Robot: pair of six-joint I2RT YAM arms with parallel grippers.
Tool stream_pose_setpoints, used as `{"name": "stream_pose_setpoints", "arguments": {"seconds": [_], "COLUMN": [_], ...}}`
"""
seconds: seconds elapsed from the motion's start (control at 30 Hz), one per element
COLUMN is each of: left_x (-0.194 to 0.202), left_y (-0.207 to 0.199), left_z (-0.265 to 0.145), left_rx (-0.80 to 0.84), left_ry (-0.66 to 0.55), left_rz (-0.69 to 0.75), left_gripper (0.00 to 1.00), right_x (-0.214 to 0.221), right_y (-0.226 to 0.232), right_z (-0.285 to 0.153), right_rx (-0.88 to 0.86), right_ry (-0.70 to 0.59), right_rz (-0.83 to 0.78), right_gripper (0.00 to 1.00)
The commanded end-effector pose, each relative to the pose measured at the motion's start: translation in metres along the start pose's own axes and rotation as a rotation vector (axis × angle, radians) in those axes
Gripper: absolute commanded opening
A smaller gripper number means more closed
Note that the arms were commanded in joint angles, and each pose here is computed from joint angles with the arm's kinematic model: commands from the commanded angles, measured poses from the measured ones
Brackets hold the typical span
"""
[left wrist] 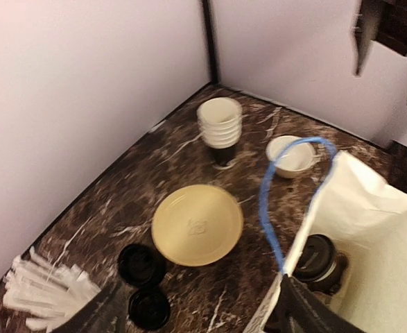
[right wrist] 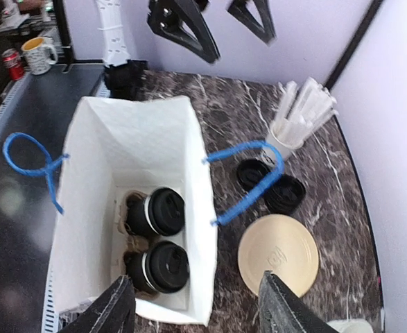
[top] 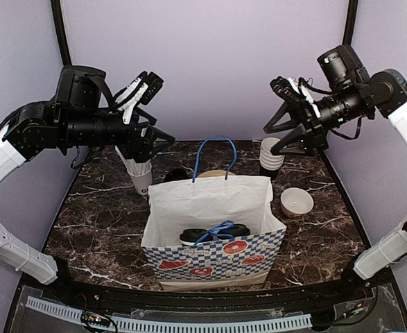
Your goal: Pack the takeout coffee
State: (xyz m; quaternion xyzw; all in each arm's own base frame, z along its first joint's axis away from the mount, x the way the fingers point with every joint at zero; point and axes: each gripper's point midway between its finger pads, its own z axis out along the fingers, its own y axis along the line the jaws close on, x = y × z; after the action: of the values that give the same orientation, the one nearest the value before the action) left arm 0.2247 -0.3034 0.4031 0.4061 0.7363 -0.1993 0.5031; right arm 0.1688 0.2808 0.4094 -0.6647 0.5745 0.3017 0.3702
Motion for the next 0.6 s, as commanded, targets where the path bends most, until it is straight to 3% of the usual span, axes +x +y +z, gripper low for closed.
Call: {"name": "stream_pose_setpoints", "arguments": {"seconds": [0.0,0.27,0.37,0.57], "left_x": [0.036,0.104,0.122,0.134], "left_y": [0.082,0.166,0.194,0.226], "left_z": [-0.009,-0.011,-0.008,0.015], "left_rx": [-0.404,-0.548,-0.537,-0.514], "left_ry": [0.149,0.209,0.199,0.179], "left_rz": [-0.142,-0.432,-0.545,-0.612], "left_gripper": [0.71,0.51,0.49,0.45], "right_x": [0.040,0.107,0.112,0.115], "right_y": [-0.049,-0.101,-0.104,-0.105], "right_z": [-0.013,-0.022,-0.023,-0.022], "right_rx": [0.144,0.184,0.191,0.191], "right_ry": [-0.004,-0.051,-0.063,-0.061], "right_rz": [0.150,0.458,0.476,0.484], "right_gripper": [0.59,0.54,0.54,0.54]}}
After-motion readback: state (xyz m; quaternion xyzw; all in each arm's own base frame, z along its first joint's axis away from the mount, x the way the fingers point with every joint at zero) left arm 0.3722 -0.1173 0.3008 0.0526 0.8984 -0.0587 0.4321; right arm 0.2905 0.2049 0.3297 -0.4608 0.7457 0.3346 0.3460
